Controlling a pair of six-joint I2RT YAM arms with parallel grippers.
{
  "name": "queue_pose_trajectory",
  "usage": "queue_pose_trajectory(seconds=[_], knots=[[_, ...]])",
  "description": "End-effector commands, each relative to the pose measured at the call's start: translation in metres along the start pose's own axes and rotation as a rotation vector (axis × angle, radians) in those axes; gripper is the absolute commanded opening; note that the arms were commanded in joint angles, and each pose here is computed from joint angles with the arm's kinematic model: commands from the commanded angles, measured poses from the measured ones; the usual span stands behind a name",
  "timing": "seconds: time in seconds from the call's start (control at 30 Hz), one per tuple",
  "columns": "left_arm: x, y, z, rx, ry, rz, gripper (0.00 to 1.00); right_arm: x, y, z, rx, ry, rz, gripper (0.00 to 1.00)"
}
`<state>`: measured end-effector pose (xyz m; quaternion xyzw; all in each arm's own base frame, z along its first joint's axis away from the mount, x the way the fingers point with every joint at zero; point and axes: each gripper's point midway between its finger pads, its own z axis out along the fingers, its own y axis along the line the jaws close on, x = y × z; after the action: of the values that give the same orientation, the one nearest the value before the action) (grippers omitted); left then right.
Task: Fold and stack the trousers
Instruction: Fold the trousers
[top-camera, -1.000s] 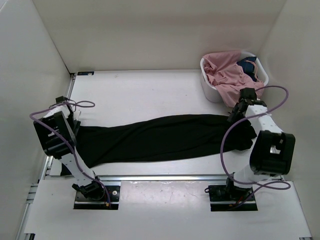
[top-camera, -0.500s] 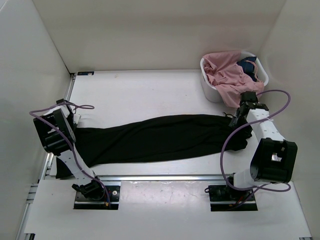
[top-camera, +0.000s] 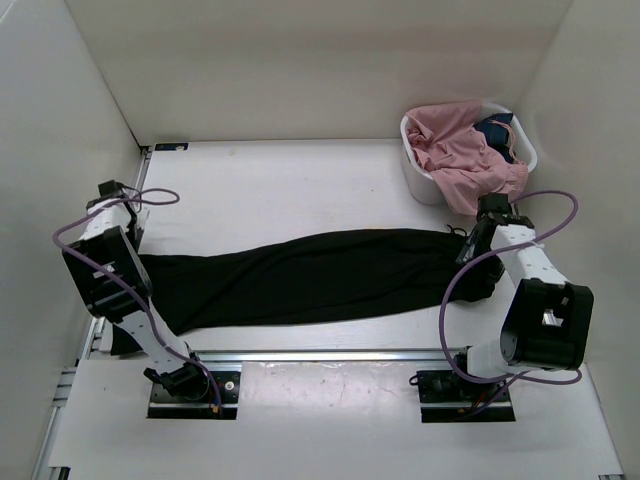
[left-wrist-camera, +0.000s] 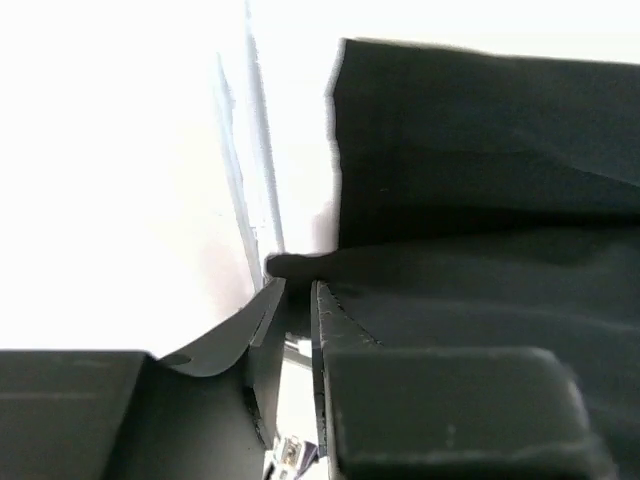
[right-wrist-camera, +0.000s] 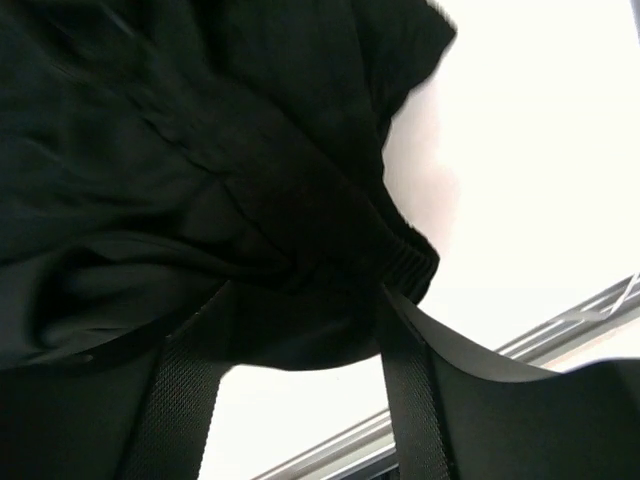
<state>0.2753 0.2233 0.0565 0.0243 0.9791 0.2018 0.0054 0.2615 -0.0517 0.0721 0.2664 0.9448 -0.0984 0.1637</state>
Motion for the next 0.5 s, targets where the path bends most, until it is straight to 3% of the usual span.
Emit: queue_pose_trajectory(seconds=[0.0,0.07,0.3,0.4,0.47], knots=[[-0.017,0.018,-0.032,-0.036,-0.107,-0.055,0.28,0.010,-0.003,0.002,0.002,0.010,0.028,0.64],[-0.017,0.012,-0.027,-0.022,-0.088,-0.037,0.15,0.014,-0.004,0.004,0.007,0.021,0.036,0.64],[-0.044,0.019,-0.033,-0.014,-0.136,-0.047,0.15,0.016,-0.005,0.002,0.004,0.013,0.038,0.64],[-0.030,0.013,-0.022,-0.002,-0.049,-0.020,0.42,0.020,-0.007,-0.002,0.010,0.025,0.058,0.68],[-0.012,0.003,-0.003,0.019,0.028,-0.004,0.48,0.022,-0.008,-0.003,0.008,0.022,0.058,0.68]])
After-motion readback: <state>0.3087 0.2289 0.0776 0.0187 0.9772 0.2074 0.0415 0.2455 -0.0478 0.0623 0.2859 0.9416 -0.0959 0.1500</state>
